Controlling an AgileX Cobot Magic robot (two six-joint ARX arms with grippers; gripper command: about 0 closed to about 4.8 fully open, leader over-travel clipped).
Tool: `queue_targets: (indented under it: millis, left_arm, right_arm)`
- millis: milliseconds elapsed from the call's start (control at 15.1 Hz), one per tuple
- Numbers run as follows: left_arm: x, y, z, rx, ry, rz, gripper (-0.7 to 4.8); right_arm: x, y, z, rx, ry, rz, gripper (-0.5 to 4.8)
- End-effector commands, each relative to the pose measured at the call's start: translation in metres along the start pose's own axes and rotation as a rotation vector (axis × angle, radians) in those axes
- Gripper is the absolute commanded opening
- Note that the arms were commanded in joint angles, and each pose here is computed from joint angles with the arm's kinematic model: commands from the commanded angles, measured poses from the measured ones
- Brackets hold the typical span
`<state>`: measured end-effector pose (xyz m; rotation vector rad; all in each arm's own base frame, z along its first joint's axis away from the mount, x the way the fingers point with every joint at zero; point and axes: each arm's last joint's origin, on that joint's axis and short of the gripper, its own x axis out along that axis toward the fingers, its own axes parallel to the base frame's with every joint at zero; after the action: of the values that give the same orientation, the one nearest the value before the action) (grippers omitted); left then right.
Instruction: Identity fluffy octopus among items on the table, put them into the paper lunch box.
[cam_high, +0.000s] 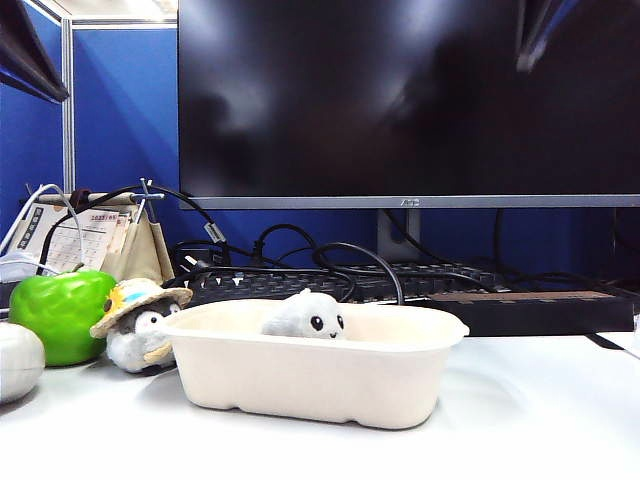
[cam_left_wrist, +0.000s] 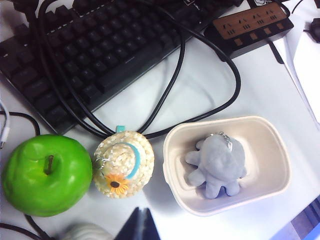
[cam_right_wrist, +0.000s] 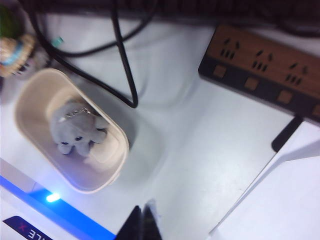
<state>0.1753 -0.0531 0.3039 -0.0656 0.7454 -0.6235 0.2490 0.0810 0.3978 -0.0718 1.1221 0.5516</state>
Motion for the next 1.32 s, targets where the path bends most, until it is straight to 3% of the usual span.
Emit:
queue_targets:
  millis: [66,330,463,595,859,1058,1322]
  left_arm:
    - [-0.007,-0.003,0.001,0.022,-0.039,-0.004,-0.06]
    - [-0.037,-0.017,-0.003,0.072,-0.152,-0.003,-0.06]
    - [-0.056,-0.025,-0.009,0.106,-0.230,-0.003,-0.06]
    - [-0.077,-0.035,-0.017,0.115,-0.310,-0.005,-0.06]
    - [-0.100,-0.045,-0.035,0.116,-0.367,-0.006,-0.06]
    - [-0.118,-0.053,-0.053,0.138,-0.412,-0.008,-0.06]
    - [-0.139,-0.063,-0.072,0.187,-0.520,-0.011,-0.06]
  right_arm:
    - [-0.032,0.011,-0.016,-0.025,-0.100,0.000,-0.01]
    - [-0.091,0.032,-0.060,-0.055,-0.296,-0.009,-0.01]
    - [-0.101,0.037,-0.082,-0.067,-0.335,-0.011,-0.01]
    - [-0.096,0.037,-0.106,-0.044,-0.333,-0.007,-0.01]
    - [-0.072,0.033,-0.143,-0.010,-0.382,0.002,-0.01]
    - [-0.058,0.035,-0.183,-0.049,-0.522,0.094,-0.01]
    - [-0.066,0.040,-0.217,-0.070,-0.669,0.094,-0.01]
